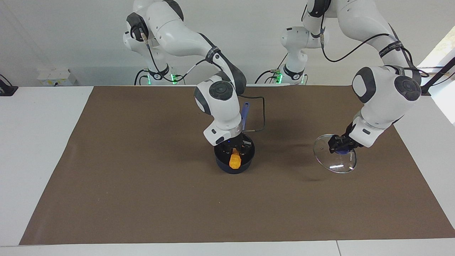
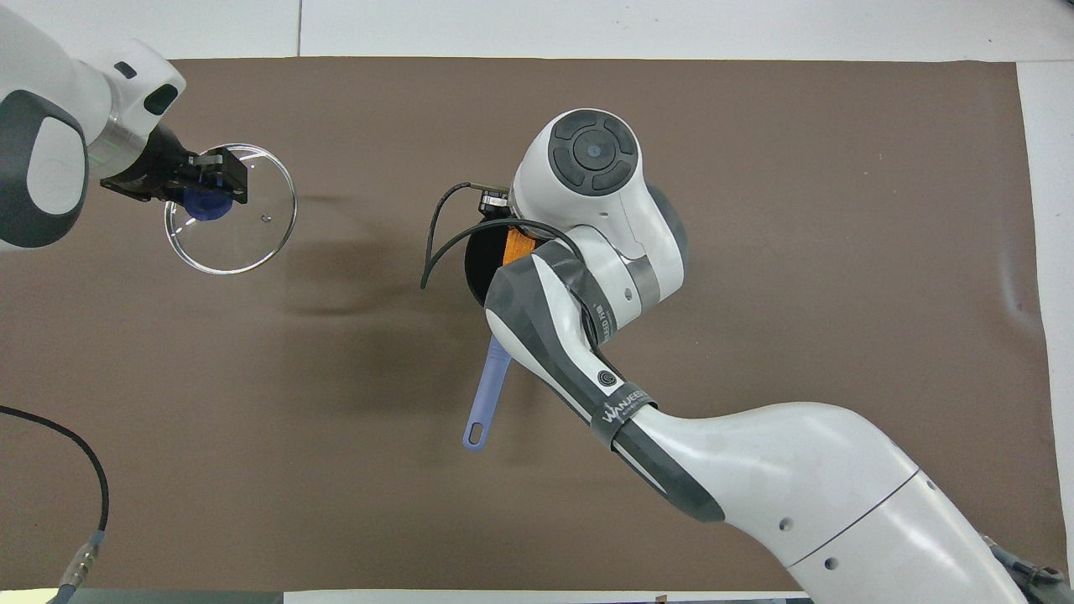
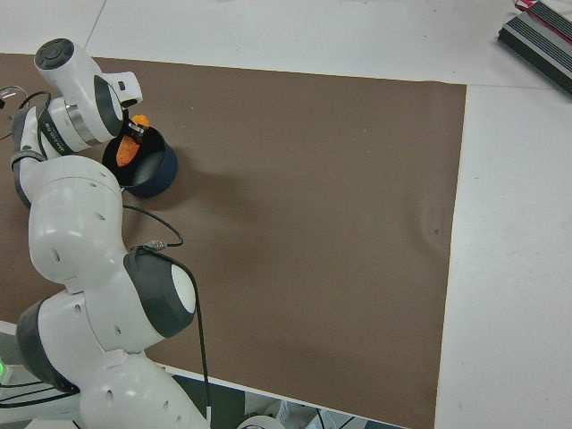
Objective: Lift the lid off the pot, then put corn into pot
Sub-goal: 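Lower the corn into the pot and open the right gripper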
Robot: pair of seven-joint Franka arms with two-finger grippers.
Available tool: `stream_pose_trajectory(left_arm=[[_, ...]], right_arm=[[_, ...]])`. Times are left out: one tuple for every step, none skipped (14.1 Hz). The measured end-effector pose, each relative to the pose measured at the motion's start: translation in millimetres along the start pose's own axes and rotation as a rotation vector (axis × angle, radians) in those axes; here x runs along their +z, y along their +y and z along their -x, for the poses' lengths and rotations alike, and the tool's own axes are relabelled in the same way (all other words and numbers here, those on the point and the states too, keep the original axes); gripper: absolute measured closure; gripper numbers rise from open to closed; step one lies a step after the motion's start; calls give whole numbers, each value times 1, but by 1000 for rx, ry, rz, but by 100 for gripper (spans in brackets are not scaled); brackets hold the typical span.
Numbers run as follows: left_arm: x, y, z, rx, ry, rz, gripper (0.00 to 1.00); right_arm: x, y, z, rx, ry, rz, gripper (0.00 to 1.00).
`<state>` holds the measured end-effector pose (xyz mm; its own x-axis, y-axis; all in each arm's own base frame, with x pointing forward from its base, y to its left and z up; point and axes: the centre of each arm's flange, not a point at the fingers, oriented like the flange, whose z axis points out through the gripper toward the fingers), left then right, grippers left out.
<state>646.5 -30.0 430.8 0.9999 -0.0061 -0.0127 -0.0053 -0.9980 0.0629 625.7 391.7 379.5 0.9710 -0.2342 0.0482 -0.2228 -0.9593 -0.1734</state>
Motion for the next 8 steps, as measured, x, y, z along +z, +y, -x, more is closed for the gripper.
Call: stream_pose_trajectory(left_arm=[[15,-12,8,-2,-2,-1,33],[30,-19,14,-4,-6,-2,33],[43,-21,20,-6,-5,-3,33],[56,-21,25,-7,-5,-4,33],[66,-21,28,-7,-9,-4,33],[73,-21,32,-8,-14,-5,33],[77,-22,34,-9,-16,-5,33],[80,-22,35,-9,-12,-6,33]], right_arm=[[1,0,3,-1,-7,7,62],[3,-1,6,8,-12,12,62],[7,-2,10,22,-18,17,62],[10,-2,12,33,-23,23,62],[13,-1,14,40,-28,27,62],[15,1,14,43,-30,31,60],[16,2,13,45,-30,33,53],[15,4,12,46,-26,36,44]])
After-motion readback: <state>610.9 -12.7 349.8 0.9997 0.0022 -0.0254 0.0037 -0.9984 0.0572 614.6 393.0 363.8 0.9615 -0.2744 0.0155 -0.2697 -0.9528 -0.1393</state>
